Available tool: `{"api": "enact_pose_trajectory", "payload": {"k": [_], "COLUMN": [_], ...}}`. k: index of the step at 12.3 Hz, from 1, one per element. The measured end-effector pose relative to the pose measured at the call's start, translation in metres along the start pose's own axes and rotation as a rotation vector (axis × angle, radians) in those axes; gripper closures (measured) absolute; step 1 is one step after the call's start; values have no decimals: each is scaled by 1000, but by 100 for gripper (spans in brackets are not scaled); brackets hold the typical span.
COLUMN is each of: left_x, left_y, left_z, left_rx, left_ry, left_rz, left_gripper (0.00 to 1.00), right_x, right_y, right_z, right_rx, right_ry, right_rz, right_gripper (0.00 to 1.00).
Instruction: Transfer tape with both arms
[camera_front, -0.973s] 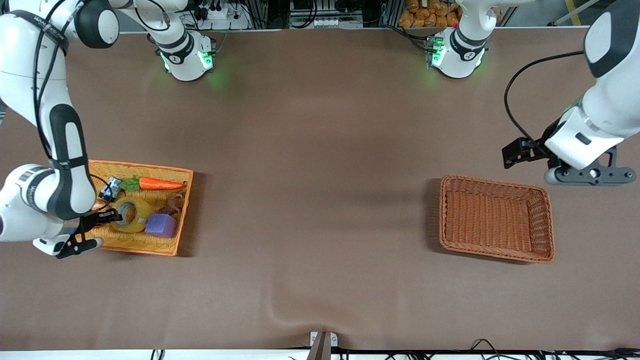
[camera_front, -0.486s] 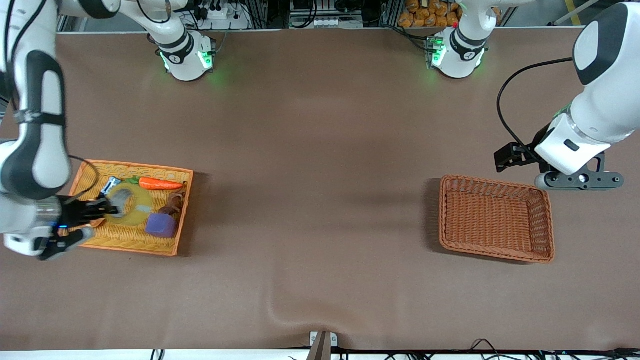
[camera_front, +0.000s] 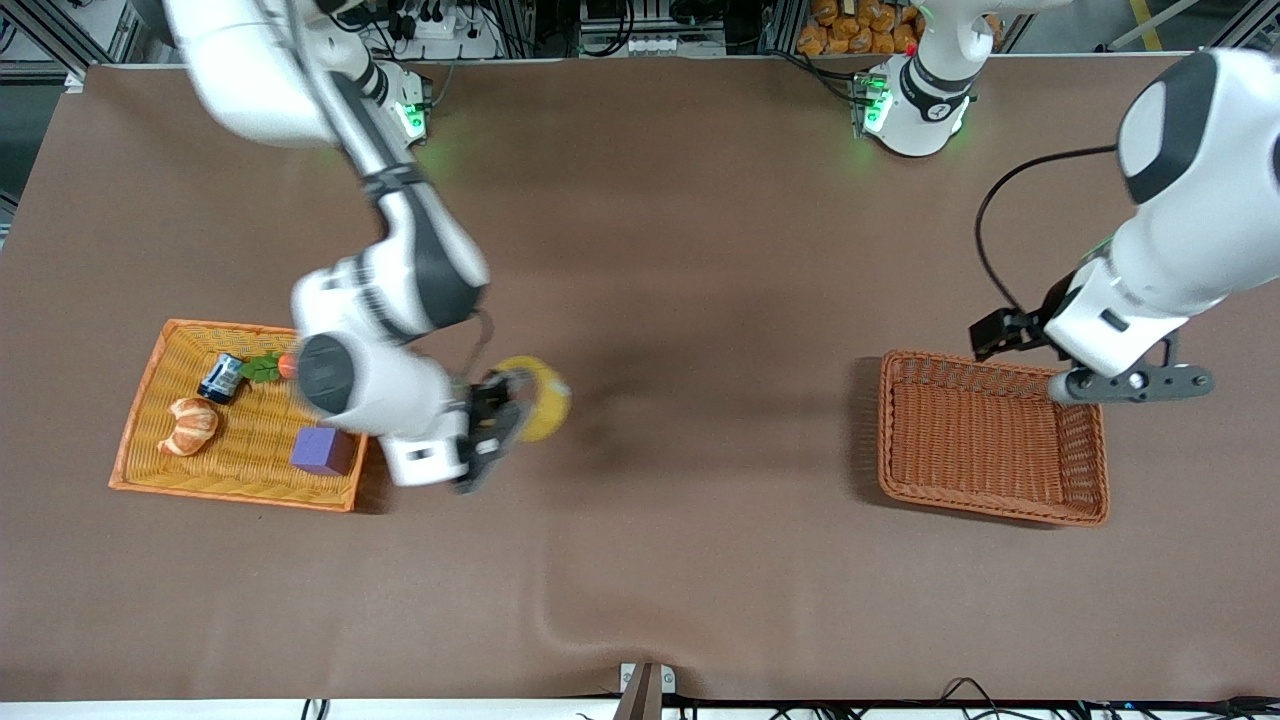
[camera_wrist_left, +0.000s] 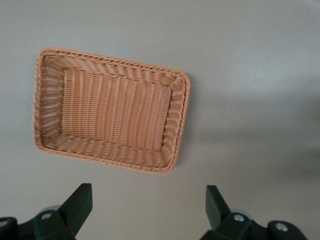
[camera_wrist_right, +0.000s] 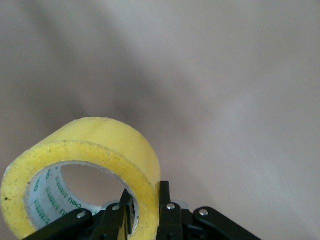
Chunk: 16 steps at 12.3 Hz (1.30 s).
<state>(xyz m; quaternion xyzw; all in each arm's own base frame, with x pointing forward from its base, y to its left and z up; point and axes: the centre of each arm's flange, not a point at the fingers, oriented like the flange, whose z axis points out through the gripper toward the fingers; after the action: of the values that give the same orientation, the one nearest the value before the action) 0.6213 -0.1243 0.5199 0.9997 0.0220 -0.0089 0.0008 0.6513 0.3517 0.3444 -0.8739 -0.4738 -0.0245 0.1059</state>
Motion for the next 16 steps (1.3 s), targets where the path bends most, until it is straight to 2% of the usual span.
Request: {"api": "enact_pose_trajectory", "payload": {"k": [2, 4, 5, 8, 9, 11, 12, 13, 14, 16], "left_x": [12, 21, 23, 18, 15, 5, -5, -17, -26, -21], "left_y": [29, 57, 70, 108, 121, 161, 195, 231, 261, 288], "left_z": [37, 74, 90, 125, 136, 162, 180, 201, 222, 257], "left_rx": [-13, -27, -32, -35, -34, -52, -74, -99, -121, -158], "left_ry": [0, 3, 2, -16, -24, -11, 8, 22, 34, 64], "left_rz": [-5, -19, -32, -53, -71, -138, -192, -231, -252, -291], "left_gripper": [0, 0, 0, 0, 0, 0, 0, 0, 0, 0], "right_x": [37, 51, 53, 43, 26, -36, -72, -106, -140, -189], "right_y": [-45, -73, -78, -51, -23, 45, 76, 107, 134, 161], "right_z": [38, 70, 76, 51, 29, -26, -54, -79, -100, -141], "right_rx": [-56, -111, -138, -182, -182, -130, -106, -91, -80, -78], "right_ry": [66, 56, 43, 43, 17, -107, -148, -164, -166, -149], "right_rz": [-66, -31, 0, 75, 124, 254, 318, 366, 392, 434], "right_gripper": [78, 78, 70, 37, 28, 2, 0, 0, 0, 0]}}
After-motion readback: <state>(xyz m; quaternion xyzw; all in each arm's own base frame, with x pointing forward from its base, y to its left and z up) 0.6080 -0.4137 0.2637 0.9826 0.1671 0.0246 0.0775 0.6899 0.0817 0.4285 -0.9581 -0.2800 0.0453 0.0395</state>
